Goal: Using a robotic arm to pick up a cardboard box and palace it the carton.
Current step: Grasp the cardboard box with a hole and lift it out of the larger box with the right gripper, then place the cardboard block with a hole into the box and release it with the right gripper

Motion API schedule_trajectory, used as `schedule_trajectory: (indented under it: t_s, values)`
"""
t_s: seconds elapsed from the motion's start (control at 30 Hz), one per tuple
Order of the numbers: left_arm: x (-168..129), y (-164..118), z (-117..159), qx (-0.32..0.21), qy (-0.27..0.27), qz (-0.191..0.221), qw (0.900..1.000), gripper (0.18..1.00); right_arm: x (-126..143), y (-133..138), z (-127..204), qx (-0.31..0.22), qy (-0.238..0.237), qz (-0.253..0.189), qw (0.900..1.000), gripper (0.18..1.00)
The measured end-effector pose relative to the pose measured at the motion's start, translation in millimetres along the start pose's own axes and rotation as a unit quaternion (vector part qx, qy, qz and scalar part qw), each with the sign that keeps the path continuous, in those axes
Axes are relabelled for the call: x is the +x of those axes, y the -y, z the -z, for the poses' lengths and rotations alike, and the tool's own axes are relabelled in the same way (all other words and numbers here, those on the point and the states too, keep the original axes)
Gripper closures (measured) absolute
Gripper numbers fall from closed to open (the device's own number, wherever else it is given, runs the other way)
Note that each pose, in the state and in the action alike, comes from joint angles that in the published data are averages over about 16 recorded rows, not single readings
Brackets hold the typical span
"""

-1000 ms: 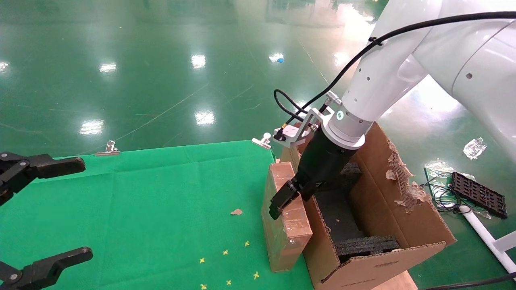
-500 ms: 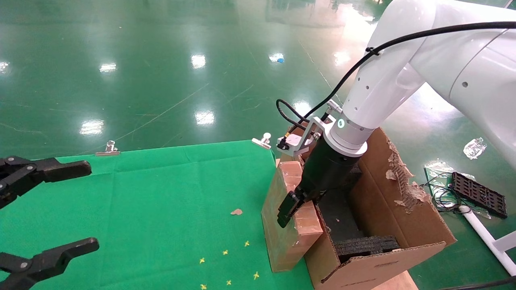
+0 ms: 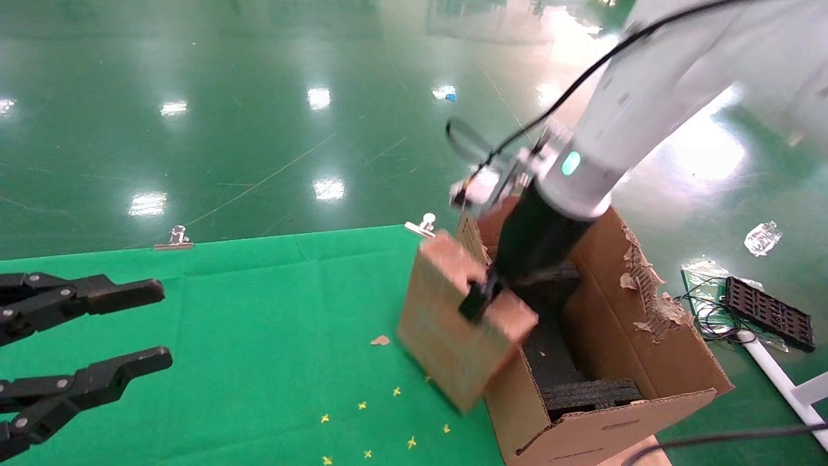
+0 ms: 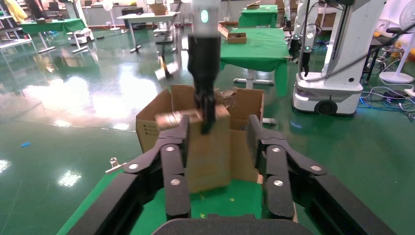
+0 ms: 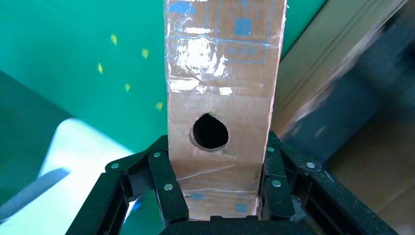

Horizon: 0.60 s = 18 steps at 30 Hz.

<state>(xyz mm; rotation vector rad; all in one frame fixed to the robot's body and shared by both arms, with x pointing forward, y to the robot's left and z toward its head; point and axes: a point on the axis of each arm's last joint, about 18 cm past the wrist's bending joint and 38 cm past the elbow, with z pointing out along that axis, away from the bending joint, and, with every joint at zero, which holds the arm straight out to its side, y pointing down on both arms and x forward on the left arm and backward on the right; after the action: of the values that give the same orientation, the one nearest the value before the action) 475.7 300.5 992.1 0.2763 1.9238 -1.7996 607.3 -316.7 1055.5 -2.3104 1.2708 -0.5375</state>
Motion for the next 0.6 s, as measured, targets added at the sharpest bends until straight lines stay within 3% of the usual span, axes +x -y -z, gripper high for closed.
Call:
schedule_trajectory:
  t_s: [0.3, 0.43, 0.6]
  values:
    - [0.0, 0.0, 0.0, 0.0, 0.0, 0.0, 1.0, 0.795, 33.6, 0.5, 100.3, 0.122, -0.063, 0.032, 0.99, 0.826]
    - [0.0, 0.0, 0.0, 0.0, 0.0, 0.0, 1.0, 0.864, 55.2, -16.3, 132.0, 0.149, -0.094, 0.011, 0.984, 0.837]
    - [0.0, 0.0, 0.0, 0.0, 0.0, 0.0, 1.0, 0.923, 84.2, -49.2, 143.7, 0.149, -0.118, -0.039, 0.981, 0.841]
